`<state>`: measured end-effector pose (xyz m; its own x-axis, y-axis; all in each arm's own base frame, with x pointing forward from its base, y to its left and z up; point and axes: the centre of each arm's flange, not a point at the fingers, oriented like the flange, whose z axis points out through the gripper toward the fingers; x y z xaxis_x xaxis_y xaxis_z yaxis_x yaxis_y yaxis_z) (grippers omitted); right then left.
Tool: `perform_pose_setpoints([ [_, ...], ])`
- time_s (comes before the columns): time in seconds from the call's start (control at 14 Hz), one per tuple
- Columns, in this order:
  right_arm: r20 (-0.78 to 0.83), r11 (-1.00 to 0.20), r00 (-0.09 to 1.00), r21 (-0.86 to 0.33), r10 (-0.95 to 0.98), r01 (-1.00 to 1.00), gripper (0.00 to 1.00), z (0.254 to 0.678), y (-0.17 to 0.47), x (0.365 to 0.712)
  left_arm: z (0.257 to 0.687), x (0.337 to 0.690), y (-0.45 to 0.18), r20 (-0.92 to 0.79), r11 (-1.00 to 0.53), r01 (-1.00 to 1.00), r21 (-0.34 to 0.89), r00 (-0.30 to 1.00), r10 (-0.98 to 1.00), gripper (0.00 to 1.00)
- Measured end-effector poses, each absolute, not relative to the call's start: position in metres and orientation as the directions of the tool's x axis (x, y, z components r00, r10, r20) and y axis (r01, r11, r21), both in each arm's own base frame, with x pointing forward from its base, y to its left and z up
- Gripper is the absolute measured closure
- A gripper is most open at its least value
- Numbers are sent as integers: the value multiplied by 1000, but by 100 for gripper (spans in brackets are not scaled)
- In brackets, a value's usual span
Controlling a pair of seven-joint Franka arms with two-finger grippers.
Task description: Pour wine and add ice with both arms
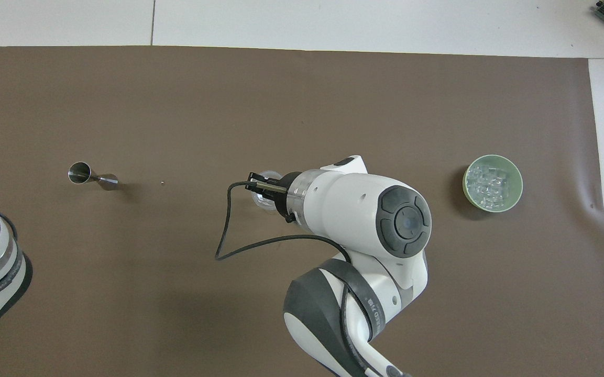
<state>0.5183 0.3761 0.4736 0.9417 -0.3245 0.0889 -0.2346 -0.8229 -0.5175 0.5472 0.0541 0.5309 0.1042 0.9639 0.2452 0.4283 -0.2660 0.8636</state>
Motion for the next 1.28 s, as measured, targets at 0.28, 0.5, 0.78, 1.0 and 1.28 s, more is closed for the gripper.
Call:
perform_pose_setpoints([
  [0.28, 92, -821, 941, -522, -326, -233, 32, 477, 376, 519, 531, 557, 68, 321, -395, 433, 810, 236, 917, 0],
  [0.5, 106, -813, 937, -535, -333, -229, 17, 488, 375, 524, 530, 563, 72, 358, -490, 432, 757, 353, 864, 0],
  [0.78, 168, -839, 918, -488, -360, -239, 0, 502, 338, 543, 539, 574, 64, 389, -633, 438, 639, 526, 757, 0],
  [1.0, 214, -873, 894, -393, -393, -289, 0, 517, 277, 563, 555, 580, 47, 400, -759, 430, 488, 663, 633, 0],
  [1.28, 220, -931, 922, -256, -319, -261, 0, 531, 192, 575, 568, 577, 30, 341, -898, 362, 250, 835, 432, 0],
])
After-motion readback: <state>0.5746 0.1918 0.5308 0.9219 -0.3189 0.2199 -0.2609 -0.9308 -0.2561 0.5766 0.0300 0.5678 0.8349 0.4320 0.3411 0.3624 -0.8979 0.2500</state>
